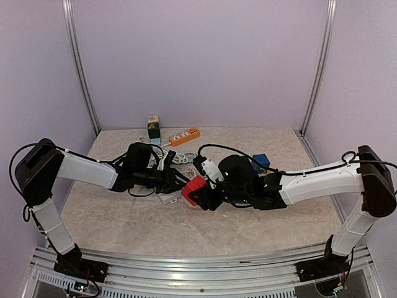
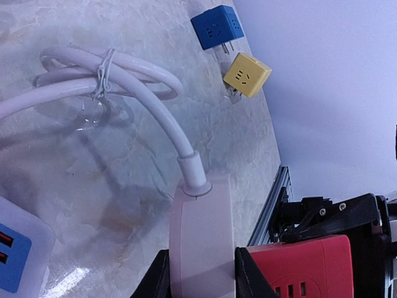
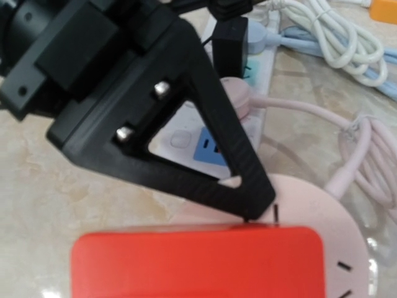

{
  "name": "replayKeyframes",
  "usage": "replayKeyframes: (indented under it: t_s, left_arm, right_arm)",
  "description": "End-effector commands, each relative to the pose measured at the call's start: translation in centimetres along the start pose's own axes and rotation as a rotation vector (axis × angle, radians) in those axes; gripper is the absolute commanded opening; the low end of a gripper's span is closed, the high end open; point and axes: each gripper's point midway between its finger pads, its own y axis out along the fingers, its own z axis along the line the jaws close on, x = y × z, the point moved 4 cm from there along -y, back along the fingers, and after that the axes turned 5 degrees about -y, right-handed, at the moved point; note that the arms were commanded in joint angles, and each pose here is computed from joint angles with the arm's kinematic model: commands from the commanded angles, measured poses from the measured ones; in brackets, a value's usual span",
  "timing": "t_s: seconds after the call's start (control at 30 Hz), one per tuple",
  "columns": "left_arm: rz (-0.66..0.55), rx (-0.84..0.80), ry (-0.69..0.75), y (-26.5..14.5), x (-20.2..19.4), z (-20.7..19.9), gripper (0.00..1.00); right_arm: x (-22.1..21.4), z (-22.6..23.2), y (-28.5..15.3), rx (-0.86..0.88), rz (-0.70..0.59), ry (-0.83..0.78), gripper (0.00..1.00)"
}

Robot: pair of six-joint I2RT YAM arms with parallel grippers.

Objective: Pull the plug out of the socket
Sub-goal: Remove the plug from the socket.

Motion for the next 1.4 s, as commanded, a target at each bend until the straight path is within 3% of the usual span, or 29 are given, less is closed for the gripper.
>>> replayKeyframes:
  t_s: [0.0, 0.4, 0.97, 1.37]
  left_arm:
    - [0.067, -0.068, 0.116, -0.4, -1.7, -1.4, 0.0]
    - [0.063, -0.076, 0.15, -0.6, -1.8, -2.2, 0.0]
    - [0.032, -0.042, -0.017, -1.1, -1.2, 0.6, 0.0]
    - [0.026, -0.04, -0.01, -1.2, -1.1, 0.6, 0.0]
  right_arm:
    - [4.2, -3.5, -1.4, -0.025, -0.174, 0.147, 0.0]
    - [3.8, -4.4, -1.2, 0.006, -0.164, 0.213, 0.0]
    - [4.0, -2.1, -0.8, -0.233, -0.084, -0.017, 0.0]
    - [5.2, -3.3, -2.9, -0.336, -0.115, 0.001, 0.0]
